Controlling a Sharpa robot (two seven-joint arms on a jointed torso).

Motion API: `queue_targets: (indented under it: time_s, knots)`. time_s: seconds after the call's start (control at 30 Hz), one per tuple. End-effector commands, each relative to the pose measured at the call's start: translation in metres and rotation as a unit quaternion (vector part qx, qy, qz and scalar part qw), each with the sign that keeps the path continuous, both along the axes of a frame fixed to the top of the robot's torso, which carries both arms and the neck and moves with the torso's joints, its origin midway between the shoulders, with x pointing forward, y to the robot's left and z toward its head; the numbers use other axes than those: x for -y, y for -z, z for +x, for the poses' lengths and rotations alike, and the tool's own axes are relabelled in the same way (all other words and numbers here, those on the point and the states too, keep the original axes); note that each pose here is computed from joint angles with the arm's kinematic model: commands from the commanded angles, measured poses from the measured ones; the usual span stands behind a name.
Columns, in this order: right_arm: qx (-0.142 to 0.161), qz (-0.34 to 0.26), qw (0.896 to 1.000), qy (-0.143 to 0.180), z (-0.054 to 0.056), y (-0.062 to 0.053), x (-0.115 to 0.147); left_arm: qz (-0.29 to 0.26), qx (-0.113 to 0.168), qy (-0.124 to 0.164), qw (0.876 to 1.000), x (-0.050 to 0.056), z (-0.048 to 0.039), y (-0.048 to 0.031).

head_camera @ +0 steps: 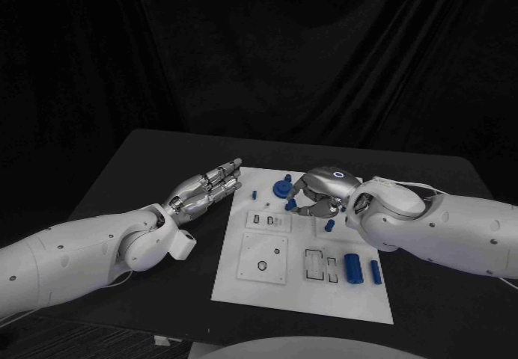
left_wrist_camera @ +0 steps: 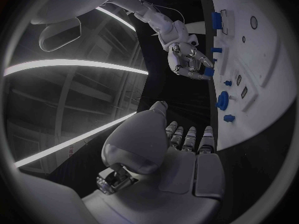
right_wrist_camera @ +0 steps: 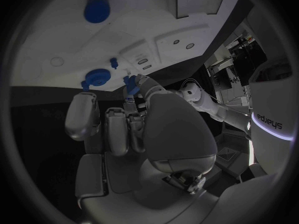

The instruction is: Assemble the parts on the task board

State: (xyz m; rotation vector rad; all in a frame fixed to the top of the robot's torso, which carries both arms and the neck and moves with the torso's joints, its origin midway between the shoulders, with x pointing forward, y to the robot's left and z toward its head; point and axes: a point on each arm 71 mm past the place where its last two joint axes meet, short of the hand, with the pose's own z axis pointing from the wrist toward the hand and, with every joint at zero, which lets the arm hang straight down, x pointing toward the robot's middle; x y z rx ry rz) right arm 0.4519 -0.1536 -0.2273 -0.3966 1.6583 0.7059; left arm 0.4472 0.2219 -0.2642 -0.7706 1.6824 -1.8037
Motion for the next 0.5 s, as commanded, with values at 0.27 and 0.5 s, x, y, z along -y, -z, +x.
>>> queue_targets:
  time_s: [0.27,0.5]
  knots:
    - [-0.018,-0.058,0.998,0.002,0.000,0.025,-0.019,-0.009,0.001,0.009,1.000,0.005,-0.0010,-0.0009]
    - [-0.026,-0.069,0.997,0.004,0.000,0.031,-0.025,-0.010,0.001,0.010,1.000,0.006,-0.0012,-0.0009]
